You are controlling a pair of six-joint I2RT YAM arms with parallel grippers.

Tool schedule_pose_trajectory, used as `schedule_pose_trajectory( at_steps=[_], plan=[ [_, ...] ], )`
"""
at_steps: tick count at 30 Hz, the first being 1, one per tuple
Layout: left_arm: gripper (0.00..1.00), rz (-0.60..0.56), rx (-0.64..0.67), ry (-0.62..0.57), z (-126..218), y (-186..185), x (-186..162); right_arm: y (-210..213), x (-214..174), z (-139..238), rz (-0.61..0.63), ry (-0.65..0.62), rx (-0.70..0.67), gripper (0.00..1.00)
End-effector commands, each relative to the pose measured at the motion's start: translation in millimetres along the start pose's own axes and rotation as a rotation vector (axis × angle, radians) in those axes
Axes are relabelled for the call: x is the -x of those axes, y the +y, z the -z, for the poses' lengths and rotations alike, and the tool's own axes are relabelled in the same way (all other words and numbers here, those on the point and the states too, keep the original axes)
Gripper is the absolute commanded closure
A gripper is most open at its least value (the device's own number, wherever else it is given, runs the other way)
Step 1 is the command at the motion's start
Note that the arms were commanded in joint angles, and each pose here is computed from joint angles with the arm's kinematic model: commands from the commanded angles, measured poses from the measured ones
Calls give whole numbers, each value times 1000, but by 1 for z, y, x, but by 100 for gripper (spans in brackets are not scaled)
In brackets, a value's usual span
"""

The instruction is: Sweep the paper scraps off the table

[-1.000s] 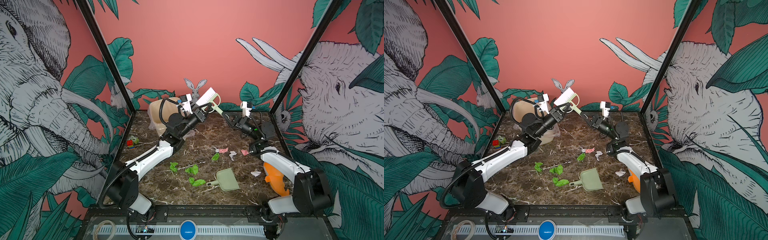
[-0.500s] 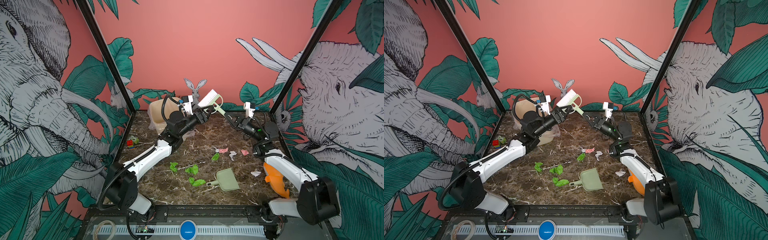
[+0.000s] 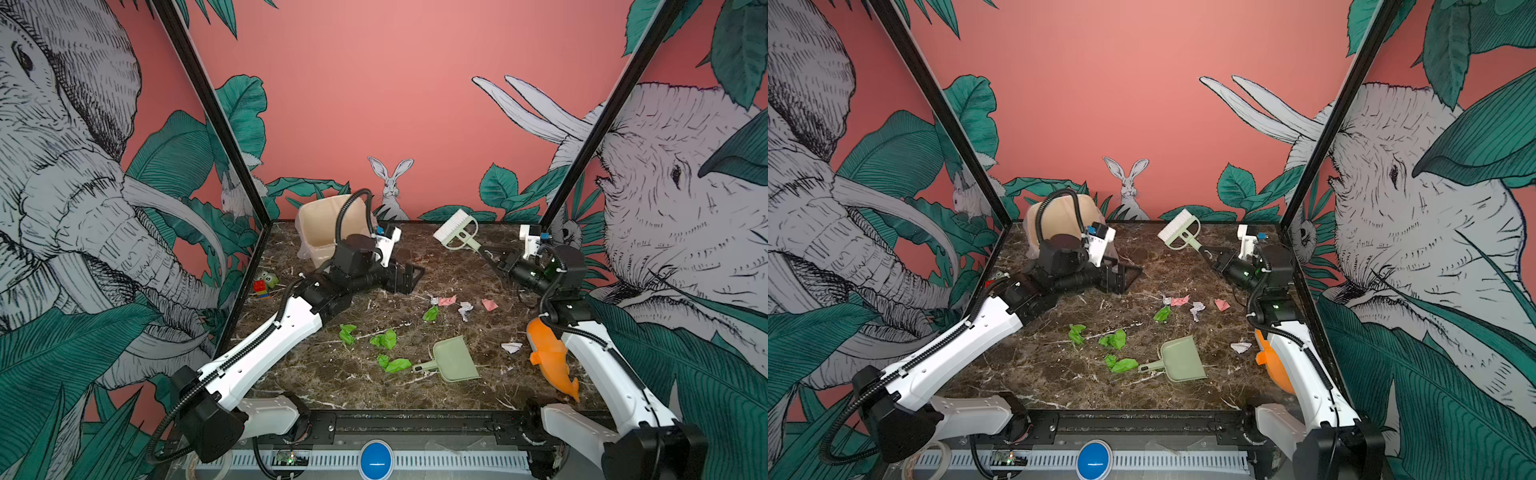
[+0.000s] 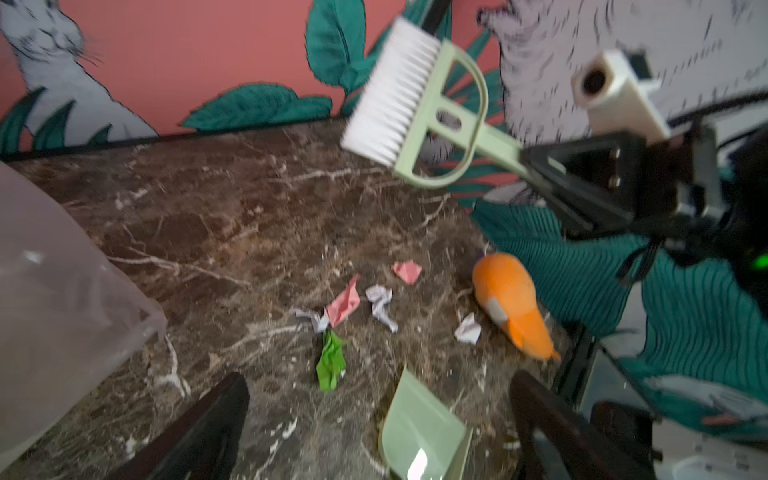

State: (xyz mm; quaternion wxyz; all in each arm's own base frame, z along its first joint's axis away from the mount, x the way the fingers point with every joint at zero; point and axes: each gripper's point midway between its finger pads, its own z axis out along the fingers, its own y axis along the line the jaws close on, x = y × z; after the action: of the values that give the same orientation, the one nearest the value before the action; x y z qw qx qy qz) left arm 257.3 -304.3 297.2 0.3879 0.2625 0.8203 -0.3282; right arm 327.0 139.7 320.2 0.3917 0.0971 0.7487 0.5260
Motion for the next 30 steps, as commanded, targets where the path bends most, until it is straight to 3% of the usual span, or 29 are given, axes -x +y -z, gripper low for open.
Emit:
schedule_pose_trajectory(
  at_steps=[1, 6, 11, 21, 30],
  plan=[
    [1, -227, 66, 270, 10, 2, -74, -10, -11, 16, 57, 45, -89, 100],
    [1, -428, 20, 449, 1, -16, -133, -21, -26, 36, 75, 86, -161, 100],
    [4, -510, -60, 544, -20, -27, -175, -36, -41, 58, 69, 113, -230, 100],
    [9, -643, -148, 571, -59, -43, -214, -43, -54, 82, 45, 115, -278, 100],
    [12, -610, -208, 570, -73, -50, -246, -46, -55, 87, 49, 107, -294, 100]
  ],
)
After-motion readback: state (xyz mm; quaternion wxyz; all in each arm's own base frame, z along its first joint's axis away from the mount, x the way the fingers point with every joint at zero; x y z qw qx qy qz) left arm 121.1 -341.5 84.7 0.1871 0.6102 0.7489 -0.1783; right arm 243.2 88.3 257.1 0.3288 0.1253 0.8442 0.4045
